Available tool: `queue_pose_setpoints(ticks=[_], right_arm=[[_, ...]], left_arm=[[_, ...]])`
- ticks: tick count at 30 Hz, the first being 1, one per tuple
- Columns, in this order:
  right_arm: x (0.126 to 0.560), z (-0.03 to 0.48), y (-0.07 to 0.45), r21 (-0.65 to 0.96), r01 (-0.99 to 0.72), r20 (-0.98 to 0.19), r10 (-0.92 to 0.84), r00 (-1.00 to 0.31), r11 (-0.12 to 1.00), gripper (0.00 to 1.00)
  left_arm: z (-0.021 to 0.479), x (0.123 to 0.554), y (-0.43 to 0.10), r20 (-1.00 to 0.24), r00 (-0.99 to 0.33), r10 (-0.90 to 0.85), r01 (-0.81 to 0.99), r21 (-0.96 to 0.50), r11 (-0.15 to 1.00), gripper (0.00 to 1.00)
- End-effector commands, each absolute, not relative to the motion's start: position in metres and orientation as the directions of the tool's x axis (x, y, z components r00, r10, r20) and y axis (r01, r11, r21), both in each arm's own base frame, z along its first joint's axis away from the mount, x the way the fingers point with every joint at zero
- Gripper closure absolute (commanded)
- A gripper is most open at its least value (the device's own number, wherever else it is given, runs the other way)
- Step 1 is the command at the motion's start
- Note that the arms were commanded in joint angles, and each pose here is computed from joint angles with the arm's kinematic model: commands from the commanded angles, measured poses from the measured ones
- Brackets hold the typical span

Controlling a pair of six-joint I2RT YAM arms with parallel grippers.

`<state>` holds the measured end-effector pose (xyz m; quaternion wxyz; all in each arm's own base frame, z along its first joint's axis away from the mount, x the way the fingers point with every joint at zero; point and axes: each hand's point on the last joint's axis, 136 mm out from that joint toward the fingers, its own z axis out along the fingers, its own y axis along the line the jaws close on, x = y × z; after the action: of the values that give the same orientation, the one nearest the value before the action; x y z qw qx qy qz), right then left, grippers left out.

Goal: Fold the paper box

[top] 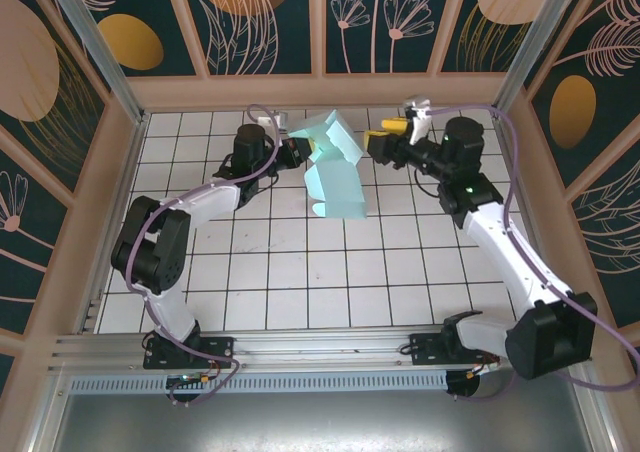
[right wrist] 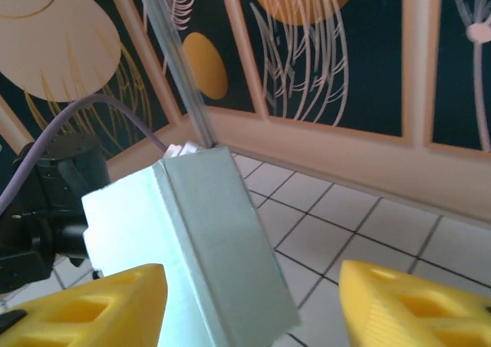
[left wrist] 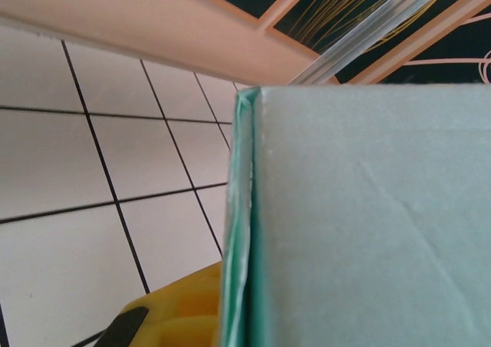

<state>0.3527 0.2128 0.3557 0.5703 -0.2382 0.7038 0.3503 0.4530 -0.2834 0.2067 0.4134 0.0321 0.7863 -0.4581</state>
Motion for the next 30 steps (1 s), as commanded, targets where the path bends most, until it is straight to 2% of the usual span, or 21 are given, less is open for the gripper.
queue_pose_setpoints(ticks=[1, 9, 17, 22, 27, 30], right_arm=[[0.347, 0.362, 0.238, 0.133, -0.788, -0.982, -0.03, -0.189, 0.601, 0.46], [0.354, 0.341, 0.269, 0.119, -0.814, -0.97, -0.109, -0.218, 0.569, 0.48], [0.365, 0.32, 0.282, 0.107, -0.798, -0.953, -0.168, -0.253, 0.594, 0.59], [0.373, 0.307, 0.285, 0.054, -0.766, -0.939, -0.228, -0.257, 0.64, 0.59], [0.378, 0.297, 0.286, -0.003, -0.734, -0.928, -0.276, -0.252, 0.679, 0.5], [0.384, 0.293, 0.283, -0.032, -0.702, -0.923, -0.291, -0.253, 0.712, 0.53]], left_arm=[[0.228, 0.449, -0.281, -0.73, -0.604, -0.32, 0.481, -0.654, 0.584, 1.0], [0.23, 0.447, -0.283, -0.726, -0.609, -0.32, 0.49, -0.661, 0.569, 1.0], [0.227, 0.447, -0.284, -0.722, -0.614, -0.318, 0.486, -0.664, 0.568, 1.0], [0.23, 0.446, -0.283, -0.727, -0.609, -0.318, 0.491, -0.66, 0.569, 1.0], [0.231, 0.446, -0.282, -0.731, -0.604, -0.318, 0.491, -0.656, 0.574, 1.0], [0.233, 0.446, -0.282, -0.732, -0.602, -0.318, 0.492, -0.654, 0.574, 1.0]])
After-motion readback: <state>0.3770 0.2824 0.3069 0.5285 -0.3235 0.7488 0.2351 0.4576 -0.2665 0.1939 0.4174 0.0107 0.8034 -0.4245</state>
